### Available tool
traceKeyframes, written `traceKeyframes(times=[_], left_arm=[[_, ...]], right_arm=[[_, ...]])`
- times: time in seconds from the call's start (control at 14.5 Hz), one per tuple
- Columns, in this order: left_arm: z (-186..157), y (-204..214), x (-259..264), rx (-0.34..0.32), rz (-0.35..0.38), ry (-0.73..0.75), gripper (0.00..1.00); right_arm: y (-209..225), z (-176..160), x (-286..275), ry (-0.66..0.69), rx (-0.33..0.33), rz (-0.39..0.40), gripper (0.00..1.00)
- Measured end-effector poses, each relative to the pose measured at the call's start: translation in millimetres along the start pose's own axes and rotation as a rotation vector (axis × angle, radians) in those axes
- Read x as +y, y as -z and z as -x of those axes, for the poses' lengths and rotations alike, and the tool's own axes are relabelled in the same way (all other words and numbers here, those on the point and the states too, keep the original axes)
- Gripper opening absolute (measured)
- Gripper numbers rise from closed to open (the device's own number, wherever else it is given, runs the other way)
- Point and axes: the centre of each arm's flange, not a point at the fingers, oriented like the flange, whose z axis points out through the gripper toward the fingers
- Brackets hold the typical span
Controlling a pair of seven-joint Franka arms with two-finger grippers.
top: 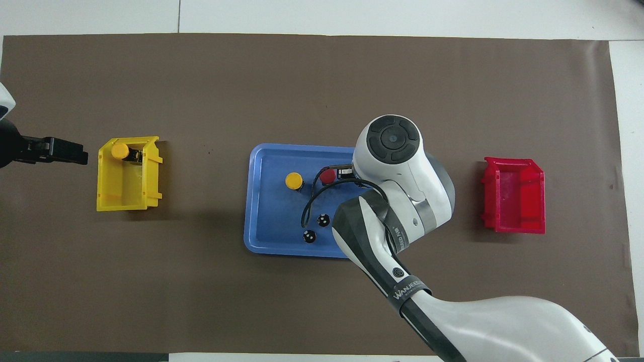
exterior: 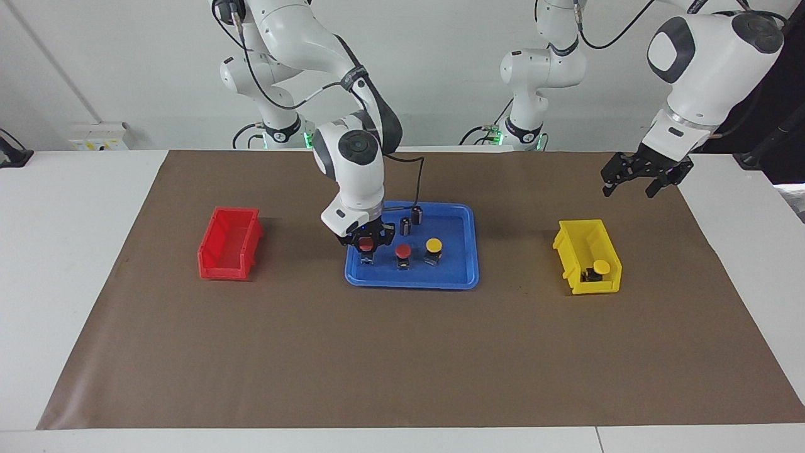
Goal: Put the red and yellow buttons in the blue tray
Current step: 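Place the second red button in the tray while the left gripper withdraws, then grasp the second yellow button with the left gripper while the right gripper withdraws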
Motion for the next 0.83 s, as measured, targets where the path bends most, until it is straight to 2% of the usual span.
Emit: traceKeyframes(times=[0.07,0.21,0.28,0.34,0.55,0.69,0.83], left_arm=[[-0.7,-6.6,-2.9,0.009,-0.001,0.005,0.97],[-1.6,-23.1,-12.5,0.029,-0.005,0.022,0.82],[-1.8,-32.8,-15.9,0.041,-0.006,0.028,0.82],[-2.0,-43.5,-17.3,0.049,-0.008,0.030,0.77],[-9.4,-81.2,-18.6,0.050,-0.012,0.031,0.72],[-19.9,-106.9,-20.1,0.054,-0.016,0.032,0.72],[-27.3,-132.2,-21.6,0.064,-0.021,0.033,0.72]], right_arm=[[-2.5,0.5,-0.2,0.001,-0.004,0.002,0.36],[-6.1,1.7,1.4,-0.001,-0.010,0.006,0.41],[-7.4,2.2,2.0,-0.001,-0.013,0.008,0.41],[-7.8,2.2,2.6,-0.002,-0.013,0.009,0.46],[8.7,-8.0,8.5,-0.017,0.015,-0.003,0.75],[48.8,-26.0,32.9,-0.064,0.037,-0.015,0.97],[104.6,-36.5,68.4,-0.110,0.036,-0.020,1.00]])
